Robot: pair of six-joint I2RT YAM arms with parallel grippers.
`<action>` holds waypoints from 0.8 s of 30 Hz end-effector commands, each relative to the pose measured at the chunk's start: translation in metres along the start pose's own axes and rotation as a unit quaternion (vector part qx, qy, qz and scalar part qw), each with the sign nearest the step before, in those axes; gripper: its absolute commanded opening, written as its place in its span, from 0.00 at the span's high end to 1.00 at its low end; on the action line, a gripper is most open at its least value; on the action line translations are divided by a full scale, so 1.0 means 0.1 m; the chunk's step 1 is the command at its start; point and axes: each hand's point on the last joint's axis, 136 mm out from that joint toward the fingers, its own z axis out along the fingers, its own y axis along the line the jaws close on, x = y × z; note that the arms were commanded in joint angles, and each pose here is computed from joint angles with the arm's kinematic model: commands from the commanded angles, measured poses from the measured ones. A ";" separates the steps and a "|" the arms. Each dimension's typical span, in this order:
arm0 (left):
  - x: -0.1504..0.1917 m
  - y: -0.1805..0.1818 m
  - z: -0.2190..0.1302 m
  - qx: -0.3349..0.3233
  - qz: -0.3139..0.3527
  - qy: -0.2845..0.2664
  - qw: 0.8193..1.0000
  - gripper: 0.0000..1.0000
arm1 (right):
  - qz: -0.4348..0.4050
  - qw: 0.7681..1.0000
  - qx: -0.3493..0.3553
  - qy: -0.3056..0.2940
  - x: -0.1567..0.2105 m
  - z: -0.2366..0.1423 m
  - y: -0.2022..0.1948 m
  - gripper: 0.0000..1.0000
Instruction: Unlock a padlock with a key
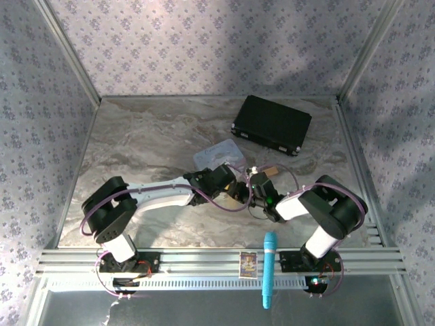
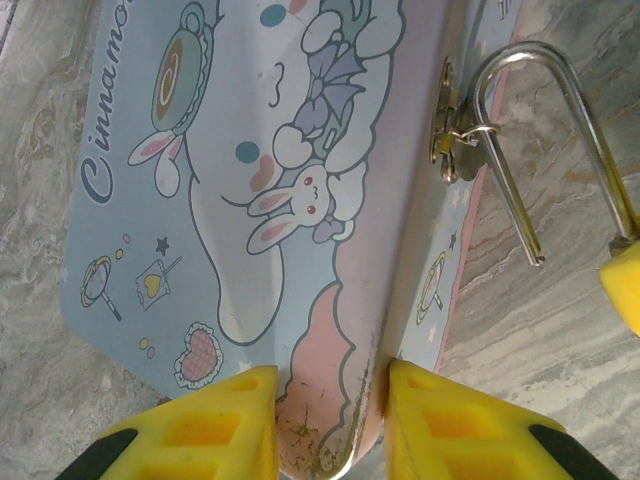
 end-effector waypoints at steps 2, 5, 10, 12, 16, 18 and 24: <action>0.77 -0.44 0.13 0.088 0.074 0.121 0.986 0.76 | 0.027 0.997 -0.019 -0.068 -0.40 0.01 0.09 1.00; 0.77 -0.46 0.13 0.094 0.076 0.122 0.985 0.76 | 0.046 0.995 -0.023 -0.086 -0.50 0.02 0.07 1.00; 0.77 -0.51 0.12 0.104 0.083 0.121 0.984 0.77 | 0.053 0.993 -0.040 -0.102 -0.52 0.13 0.20 1.00; 0.78 -0.51 0.13 0.102 0.083 0.123 0.984 0.77 | 0.052 0.992 -0.042 -0.105 -0.52 0.16 0.22 1.00; 0.80 -0.48 0.13 0.095 0.089 0.130 0.983 0.78 | 0.069 0.990 -0.045 -0.117 -0.61 0.16 0.15 1.00; 0.80 -0.47 0.13 0.093 0.088 0.129 0.983 0.78 | 0.071 0.989 -0.047 -0.119 -0.66 0.13 0.12 1.00; 0.79 -0.41 0.11 0.081 0.087 0.130 0.984 0.78 | 0.068 0.991 -0.042 -0.105 -0.72 0.08 0.05 1.00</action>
